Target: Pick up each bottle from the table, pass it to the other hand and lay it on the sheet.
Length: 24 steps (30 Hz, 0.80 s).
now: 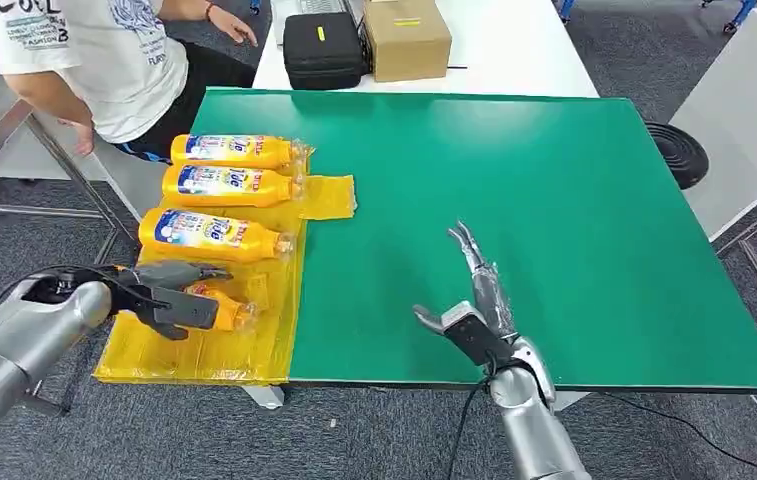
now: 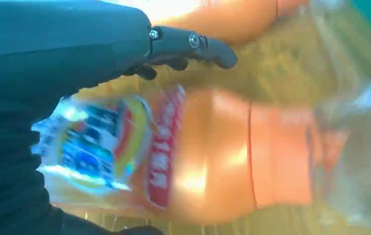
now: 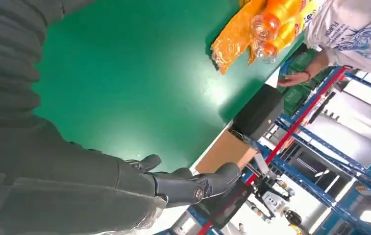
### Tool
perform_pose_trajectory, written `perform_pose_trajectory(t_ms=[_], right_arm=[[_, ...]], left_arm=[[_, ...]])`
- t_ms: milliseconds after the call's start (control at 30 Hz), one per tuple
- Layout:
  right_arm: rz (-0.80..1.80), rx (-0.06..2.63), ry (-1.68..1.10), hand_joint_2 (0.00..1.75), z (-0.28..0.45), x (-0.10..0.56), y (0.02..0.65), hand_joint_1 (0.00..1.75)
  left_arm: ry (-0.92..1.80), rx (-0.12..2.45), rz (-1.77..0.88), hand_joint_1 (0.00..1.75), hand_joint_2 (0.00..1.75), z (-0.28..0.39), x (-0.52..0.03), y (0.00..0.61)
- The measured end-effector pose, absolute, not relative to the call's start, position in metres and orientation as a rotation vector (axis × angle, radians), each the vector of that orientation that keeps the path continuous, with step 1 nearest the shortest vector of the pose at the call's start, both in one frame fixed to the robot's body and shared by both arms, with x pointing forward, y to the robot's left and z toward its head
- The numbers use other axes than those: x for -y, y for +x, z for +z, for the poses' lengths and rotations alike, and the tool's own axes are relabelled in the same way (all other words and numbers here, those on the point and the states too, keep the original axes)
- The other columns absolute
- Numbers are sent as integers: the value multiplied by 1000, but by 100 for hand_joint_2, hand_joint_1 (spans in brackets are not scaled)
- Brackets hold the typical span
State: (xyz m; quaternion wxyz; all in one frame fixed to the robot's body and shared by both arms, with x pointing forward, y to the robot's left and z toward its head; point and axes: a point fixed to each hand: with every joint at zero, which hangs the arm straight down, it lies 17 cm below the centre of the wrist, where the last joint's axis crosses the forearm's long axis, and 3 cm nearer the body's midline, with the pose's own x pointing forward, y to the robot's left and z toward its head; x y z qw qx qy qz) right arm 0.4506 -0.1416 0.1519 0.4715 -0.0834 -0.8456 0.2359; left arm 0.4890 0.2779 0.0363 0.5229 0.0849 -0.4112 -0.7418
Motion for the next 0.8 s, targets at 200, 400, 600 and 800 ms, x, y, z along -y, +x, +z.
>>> perform_pose_trajectory(t_ms=[200,400,600,800], right_arm=[[576,2070,-202,175,152,142,451,0],[583,2069,-203,175,151,141,450,0],[586,2063,-203,175,149,141,449,0],[577,2057,-203,175,145,142,442,0]], left_arm=[[241,1042,-1775,0,0,60,-285,491],[254,1063,-1796,0,0,59,-283,484],[209,1197,-1734,0,0,70,-265,480],[82,1799,-1377,0,0,157,-196,478]])
